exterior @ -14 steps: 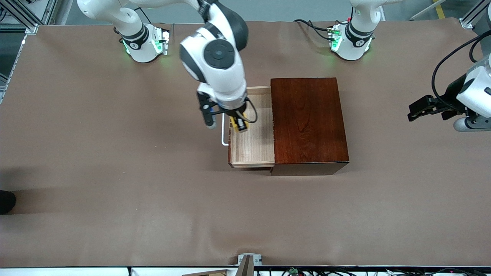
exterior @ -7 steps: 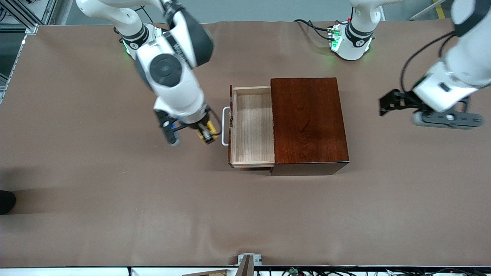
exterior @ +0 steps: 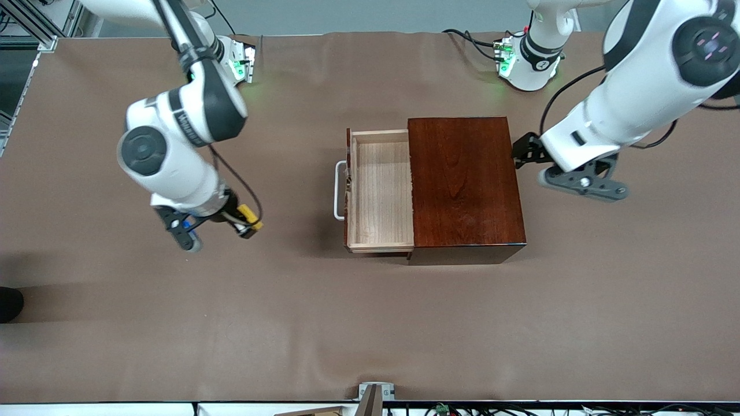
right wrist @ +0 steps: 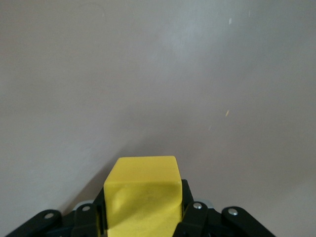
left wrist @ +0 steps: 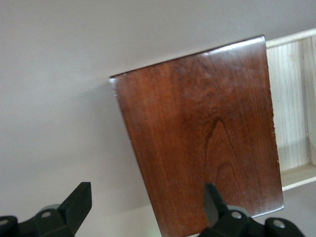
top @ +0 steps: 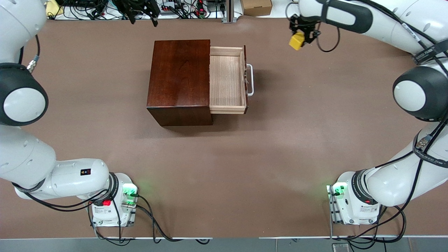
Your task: Open drawer, take yellow block, close drawer
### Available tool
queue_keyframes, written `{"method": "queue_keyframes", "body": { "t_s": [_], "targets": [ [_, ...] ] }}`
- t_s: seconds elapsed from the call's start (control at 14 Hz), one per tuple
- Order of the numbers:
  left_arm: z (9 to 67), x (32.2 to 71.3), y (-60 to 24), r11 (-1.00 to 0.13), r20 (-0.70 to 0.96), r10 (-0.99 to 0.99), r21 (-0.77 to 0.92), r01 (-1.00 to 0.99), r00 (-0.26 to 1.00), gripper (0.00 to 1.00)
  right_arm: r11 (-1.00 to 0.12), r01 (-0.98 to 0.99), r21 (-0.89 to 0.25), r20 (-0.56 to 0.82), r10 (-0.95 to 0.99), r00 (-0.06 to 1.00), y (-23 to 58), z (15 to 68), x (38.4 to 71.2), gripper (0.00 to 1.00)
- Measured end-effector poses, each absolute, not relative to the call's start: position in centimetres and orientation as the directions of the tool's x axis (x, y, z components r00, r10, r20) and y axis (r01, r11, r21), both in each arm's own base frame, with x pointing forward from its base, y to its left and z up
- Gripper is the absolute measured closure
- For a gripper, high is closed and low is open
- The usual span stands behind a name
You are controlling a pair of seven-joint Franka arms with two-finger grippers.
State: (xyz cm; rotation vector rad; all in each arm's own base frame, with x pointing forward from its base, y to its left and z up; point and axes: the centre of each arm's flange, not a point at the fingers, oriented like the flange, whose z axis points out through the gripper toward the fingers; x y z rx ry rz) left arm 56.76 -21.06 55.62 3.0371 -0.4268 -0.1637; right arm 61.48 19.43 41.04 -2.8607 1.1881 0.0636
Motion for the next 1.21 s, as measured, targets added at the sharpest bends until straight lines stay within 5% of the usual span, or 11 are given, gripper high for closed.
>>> {"method": "queue_keyframes", "body": {
  "t_s": [0.28,0.64,0.93,1.21],
  "targets": [
    [55.5,54.0,-28.6,-0.870,-0.072,-0.488,0.112,-0.479,0.870,0.00,-0.849,-0.527,-0.037,-0.062,-0.524,0.849,9.9,40.1,63.3,0.44],
    [59.2,49.4,-36.4,-0.499,0.067,-0.857,0.136,-0.856,0.511,0.00,-0.950,-0.311,-0.037,-0.086,-0.307,0.948,4.7,37.5,63.7,0.44],
    [56.5,48.5,-43.3,-0.311,0.199,-0.921,0.142,-0.940,0.335,0.00,-0.983,-0.180,-0.042,-0.090,-0.176,0.980,1.7,34.8,64.5,0.44],
    [49.5,49.0,-50.2,-0.239,0.299,-0.911,0.174,-0.955,0.283,0.00,-0.991,-0.134,-0.022,-0.065,-0.132,0.989,-1.3,32.0,65.3,0.44]
  ]
}}
